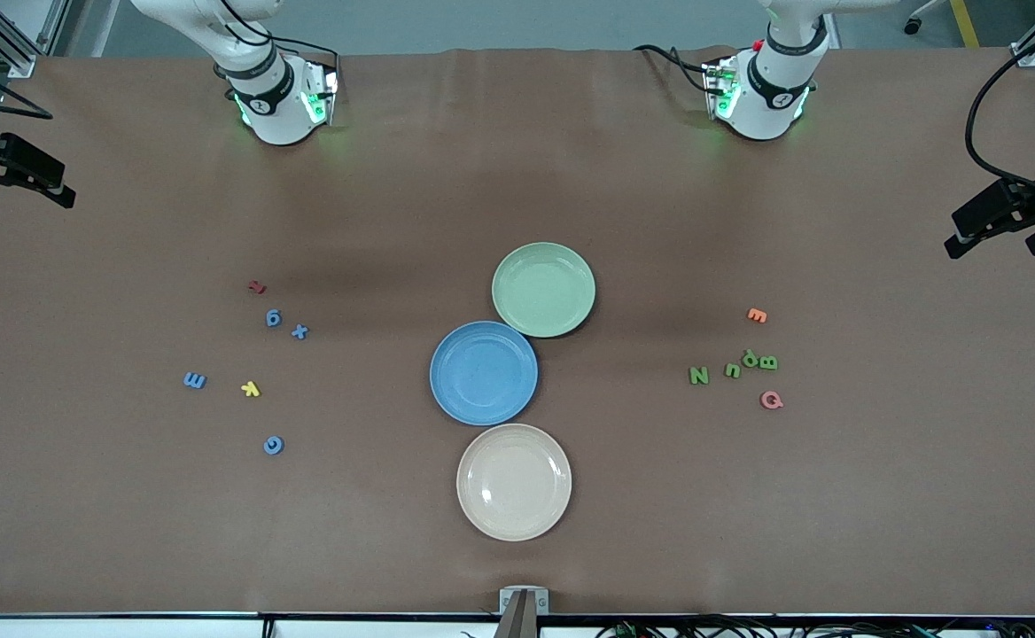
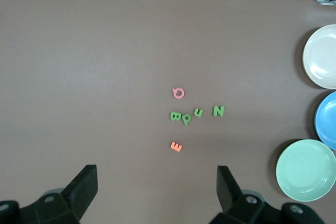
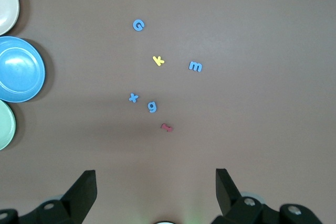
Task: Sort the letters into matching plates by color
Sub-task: 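Reach the left gripper to the green letters while the right gripper reaches the blue letters, then grasp the green N with the left gripper while the right gripper grasps the blue m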
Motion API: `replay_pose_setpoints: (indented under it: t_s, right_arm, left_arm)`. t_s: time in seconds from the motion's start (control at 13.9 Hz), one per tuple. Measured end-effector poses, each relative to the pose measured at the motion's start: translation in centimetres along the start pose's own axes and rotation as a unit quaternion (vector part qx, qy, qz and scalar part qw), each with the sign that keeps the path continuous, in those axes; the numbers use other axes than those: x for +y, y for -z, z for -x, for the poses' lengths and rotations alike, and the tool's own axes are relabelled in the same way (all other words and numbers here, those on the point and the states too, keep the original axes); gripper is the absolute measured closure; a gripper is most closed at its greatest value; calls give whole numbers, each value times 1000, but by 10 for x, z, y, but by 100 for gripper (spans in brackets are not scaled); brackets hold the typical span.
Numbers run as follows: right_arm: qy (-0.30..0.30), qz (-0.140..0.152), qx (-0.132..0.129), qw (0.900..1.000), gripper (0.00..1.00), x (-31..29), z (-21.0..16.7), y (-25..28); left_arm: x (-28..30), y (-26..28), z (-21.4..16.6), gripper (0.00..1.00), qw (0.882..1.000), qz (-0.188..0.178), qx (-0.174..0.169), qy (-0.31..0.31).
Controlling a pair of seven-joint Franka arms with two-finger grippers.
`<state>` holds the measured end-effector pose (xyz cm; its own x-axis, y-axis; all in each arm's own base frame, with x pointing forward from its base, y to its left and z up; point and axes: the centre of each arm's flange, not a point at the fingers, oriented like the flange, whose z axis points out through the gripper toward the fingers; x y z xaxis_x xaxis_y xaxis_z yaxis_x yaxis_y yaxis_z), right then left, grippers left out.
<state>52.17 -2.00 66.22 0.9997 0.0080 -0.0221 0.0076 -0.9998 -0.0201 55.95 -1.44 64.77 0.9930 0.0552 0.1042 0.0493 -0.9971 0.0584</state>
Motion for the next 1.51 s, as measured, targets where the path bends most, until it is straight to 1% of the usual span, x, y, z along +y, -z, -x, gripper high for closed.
replay_pose_setpoints:
  t_s: [0.14,0.29,0.57,0.72,0.79,1.01,1.15,1.29,1.44,1.51]
  right_arm:
    - [0,0,1,1000,0,0,-2,-2]
    - [-1,1,-4,1000,0,2,-11,-13]
    - [-5,0,-42,999,0,7,-46,-71]
    - [-10,1,-67,998,0,13,-62,-105]
    - [-15,1,-73,997,0,20,-69,-118]
    - [-41,1,-60,997,0,53,-86,-156]
    - [-51,2,-46,998,0,67,-91,-197]
    - [-51,5,-17,999,0,68,-91,-251]
    - [-53,8,15,998,0,66,-83,-304]
    - [-55,10,26,998,0,66,-76,-331]
  left_arm:
    - [1,-18,-1,0,1000,-1,-28,-1]
    - [13,-48,-5,0,998,1,-62,-9]
    - [63,-117,-13,0,993,0,-120,-7]
    - [86,-149,-16,0,991,0,-134,1]
    - [95,-165,-17,0,991,1,-134,6]
    - [114,-216,-14,0,992,0,-121,18]
    - [127,-254,-7,0,993,-19,-117,30]
    - [145,-295,-4,0,992,-34,-115,42]
    - [159,-333,-3,0,992,-34,-112,55]
    - [162,-351,-2,0,991,-32,-112,59]
